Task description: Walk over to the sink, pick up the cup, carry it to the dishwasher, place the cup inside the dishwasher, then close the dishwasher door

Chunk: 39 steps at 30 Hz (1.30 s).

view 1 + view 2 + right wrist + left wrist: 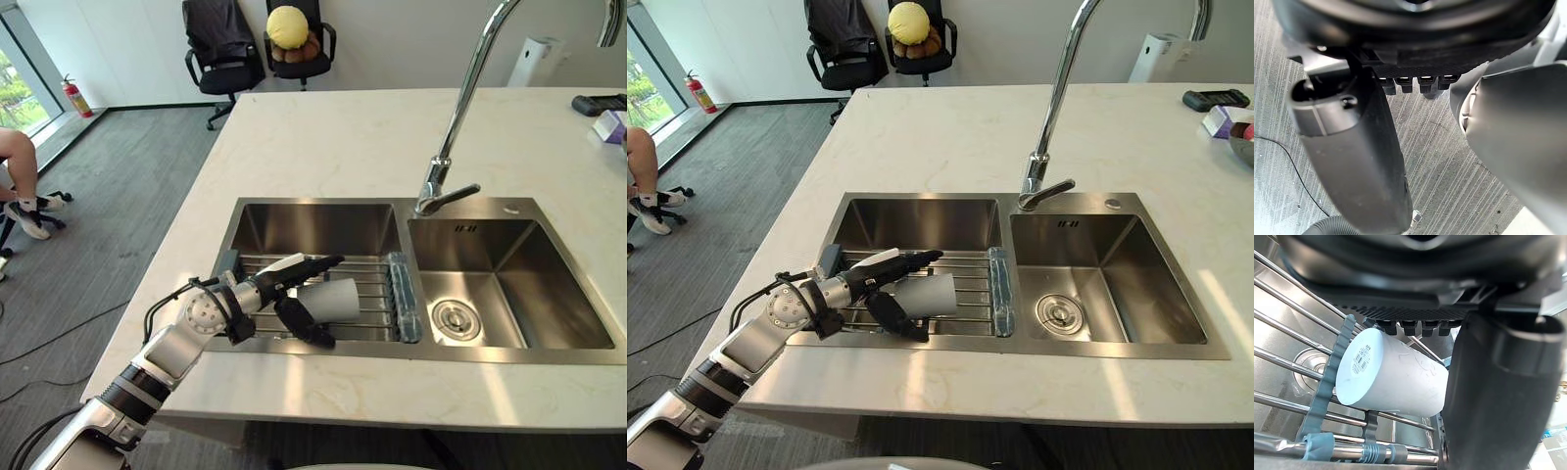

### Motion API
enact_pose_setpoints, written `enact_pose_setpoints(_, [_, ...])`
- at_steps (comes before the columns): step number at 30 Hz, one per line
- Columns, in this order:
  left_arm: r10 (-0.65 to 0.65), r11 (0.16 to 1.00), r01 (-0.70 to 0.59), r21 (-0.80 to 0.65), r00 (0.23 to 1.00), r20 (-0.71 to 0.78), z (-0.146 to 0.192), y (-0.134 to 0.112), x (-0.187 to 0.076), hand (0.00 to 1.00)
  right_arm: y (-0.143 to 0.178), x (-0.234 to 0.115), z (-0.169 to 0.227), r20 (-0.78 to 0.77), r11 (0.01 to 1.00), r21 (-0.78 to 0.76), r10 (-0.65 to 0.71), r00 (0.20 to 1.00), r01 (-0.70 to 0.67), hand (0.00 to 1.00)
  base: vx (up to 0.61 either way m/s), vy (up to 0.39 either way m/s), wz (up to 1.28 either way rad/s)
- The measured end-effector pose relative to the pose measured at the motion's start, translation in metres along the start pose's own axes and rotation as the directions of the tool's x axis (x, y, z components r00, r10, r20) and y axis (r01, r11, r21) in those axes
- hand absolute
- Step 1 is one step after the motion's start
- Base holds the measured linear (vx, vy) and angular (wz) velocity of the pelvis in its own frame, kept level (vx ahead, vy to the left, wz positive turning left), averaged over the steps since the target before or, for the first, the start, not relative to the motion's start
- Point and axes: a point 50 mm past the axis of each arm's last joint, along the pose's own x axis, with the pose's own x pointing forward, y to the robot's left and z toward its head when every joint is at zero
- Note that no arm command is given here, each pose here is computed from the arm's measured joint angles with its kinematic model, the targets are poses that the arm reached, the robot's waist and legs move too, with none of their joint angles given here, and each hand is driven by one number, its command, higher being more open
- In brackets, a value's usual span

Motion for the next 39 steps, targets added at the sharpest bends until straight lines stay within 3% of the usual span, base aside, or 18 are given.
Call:
enact_pose_setpoints(14, [0.063, 0.983, -0.079, -0.165, 0.993, -0.102, -0.029, -0.003, 0.007, 1.00, 0.005, 0.000, 0.002, 0.009, 1.000, -0.002, 0.007, 1.000, -0.007, 1.00, 0.00, -0.002, -0.01])
enact_pose_setpoints(22, [0.048, 0.984, -0.066, -0.163, 0.993, -0.112, -0.028, 0.005, 0.010, 1.00, 0.004, 0.000, 0.001, 0.008, 1.000, -0.002, 0.006, 1.000, -0.006, 1.00, -0.02, -0.001, -0.05])
enact_pose_setpoints(39, [-0.003, 0.981, 0.034, 0.189, 0.987, -0.163, -0.016, 0.014, 0.016, 1.00, 0.003, 0.000, 0.000, 0.002, 0.999, -0.038, 0.006, 1.000, -0.006, 1.00, 0.00, 0.000, 0.00])
